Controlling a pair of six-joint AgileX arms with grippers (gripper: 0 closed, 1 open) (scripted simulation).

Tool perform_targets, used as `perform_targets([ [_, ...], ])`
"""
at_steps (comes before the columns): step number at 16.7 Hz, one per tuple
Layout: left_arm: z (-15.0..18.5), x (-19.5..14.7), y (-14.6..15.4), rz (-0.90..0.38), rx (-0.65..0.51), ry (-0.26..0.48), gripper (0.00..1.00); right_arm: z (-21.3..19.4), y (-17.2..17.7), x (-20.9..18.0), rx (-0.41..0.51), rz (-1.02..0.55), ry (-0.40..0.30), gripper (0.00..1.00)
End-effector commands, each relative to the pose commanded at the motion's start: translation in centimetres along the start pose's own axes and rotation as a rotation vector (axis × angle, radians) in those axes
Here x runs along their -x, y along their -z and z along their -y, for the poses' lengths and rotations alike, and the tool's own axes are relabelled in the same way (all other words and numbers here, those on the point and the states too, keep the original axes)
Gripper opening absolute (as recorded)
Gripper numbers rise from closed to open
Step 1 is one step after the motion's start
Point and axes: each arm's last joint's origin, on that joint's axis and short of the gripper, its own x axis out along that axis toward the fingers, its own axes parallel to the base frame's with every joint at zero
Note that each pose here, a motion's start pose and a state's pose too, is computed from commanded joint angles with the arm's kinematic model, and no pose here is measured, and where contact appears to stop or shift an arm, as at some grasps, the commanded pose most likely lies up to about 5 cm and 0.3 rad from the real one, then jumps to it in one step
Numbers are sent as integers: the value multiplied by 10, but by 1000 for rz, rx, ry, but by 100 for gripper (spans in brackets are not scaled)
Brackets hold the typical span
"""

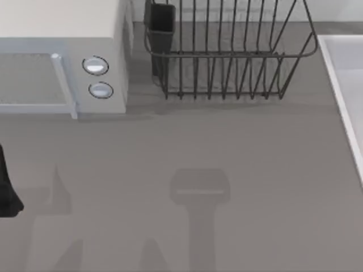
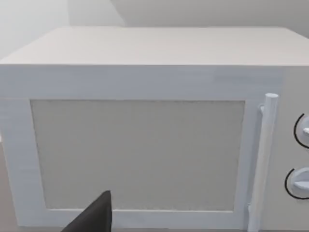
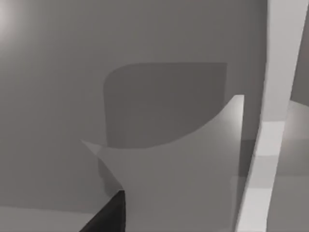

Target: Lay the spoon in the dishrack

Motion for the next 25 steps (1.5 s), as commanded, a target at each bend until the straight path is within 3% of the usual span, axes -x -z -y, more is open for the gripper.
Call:
perform_targets([
  [8, 0, 0, 0, 0, 0, 0, 100, 0, 0, 0, 0, 0, 0, 2],
  [16, 0, 0, 0, 0, 0, 0, 100, 0, 0, 0, 0, 0, 0, 0],
  [17, 0, 0, 0, 0, 0, 0, 100, -1, -1, 22, -37, -31, -1, 0],
  [21, 0, 0, 0, 0, 0, 0, 100, 6, 4, 37, -36, -33, 1, 0],
  [25, 0, 0, 0, 0, 0, 0, 100, 19, 10, 91, -31, -31, -4, 0],
])
